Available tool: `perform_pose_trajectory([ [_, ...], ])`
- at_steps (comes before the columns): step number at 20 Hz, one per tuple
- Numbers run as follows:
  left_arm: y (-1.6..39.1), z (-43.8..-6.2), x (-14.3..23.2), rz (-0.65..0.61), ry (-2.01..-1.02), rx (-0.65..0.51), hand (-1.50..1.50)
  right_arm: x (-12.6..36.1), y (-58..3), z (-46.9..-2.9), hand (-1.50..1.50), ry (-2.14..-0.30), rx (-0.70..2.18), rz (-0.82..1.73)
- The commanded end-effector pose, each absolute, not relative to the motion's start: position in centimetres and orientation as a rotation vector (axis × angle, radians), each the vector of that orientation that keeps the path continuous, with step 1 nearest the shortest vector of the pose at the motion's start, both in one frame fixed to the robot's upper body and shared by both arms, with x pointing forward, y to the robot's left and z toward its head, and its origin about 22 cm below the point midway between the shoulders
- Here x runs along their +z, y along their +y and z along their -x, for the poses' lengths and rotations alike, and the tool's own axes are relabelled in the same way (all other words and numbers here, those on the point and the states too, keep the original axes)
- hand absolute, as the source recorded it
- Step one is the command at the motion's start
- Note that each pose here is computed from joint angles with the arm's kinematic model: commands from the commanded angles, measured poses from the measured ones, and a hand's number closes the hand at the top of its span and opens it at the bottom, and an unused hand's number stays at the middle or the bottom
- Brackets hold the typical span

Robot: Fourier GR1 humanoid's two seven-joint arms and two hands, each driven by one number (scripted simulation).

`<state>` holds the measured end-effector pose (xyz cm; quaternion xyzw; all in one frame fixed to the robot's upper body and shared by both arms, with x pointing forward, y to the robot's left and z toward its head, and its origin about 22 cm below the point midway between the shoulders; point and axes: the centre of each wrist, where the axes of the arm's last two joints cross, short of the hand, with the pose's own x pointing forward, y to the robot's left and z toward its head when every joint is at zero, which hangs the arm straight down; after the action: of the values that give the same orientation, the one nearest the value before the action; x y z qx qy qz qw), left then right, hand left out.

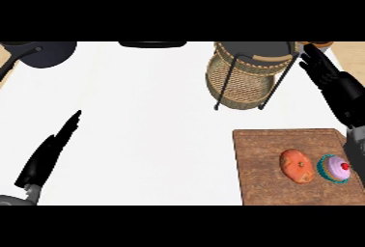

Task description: Pick the squash from the cutting board and place it in the tiered basket

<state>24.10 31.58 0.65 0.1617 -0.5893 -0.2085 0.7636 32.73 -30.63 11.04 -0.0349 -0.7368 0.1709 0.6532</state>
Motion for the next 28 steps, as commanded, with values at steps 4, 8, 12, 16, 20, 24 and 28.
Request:
perform_pose_trajectory([
  [4,29.6,-21.9,-3.1,-0.363,-1.296,-0.175,0.00,14.7,-36.1,-30.4,1.50,-1.914,0.279,0.195],
  [8,28.5,-21.1,-3.7,-0.297,-1.265,-0.027,0.00,10.5,-44.1,-27.4,-1.50,-1.632,-0.165,0.683],
  [12,25.8,-20.7,-4.8,-0.273,-1.289,0.010,0.00,6.4,-44.2,-24.2,-1.50,-1.745,-0.472,0.551],
  [16,25.6,-20.5,-5.6,-0.276,-1.295,-0.001,0.00,7.3,-45.6,-18.2,-1.50,-1.848,-0.305,0.448],
  [20,25.7,-20.6,-5.5,-0.278,-1.274,0.008,0.00,11.3,-45.2,-17.9,-1.50,-1.603,0.007,0.449],
  [24,25.7,-20.8,-5.2,-0.270,-1.301,-0.004,0.00,12.8,-43.2,-17.3,-1.50,-1.426,0.329,0.452],
  [28,25.0,-21.1,-5.2,-0.271,-1.298,0.002,0.00,16.8,-42.2,-17.3,-1.50,-1.293,0.565,0.604],
])
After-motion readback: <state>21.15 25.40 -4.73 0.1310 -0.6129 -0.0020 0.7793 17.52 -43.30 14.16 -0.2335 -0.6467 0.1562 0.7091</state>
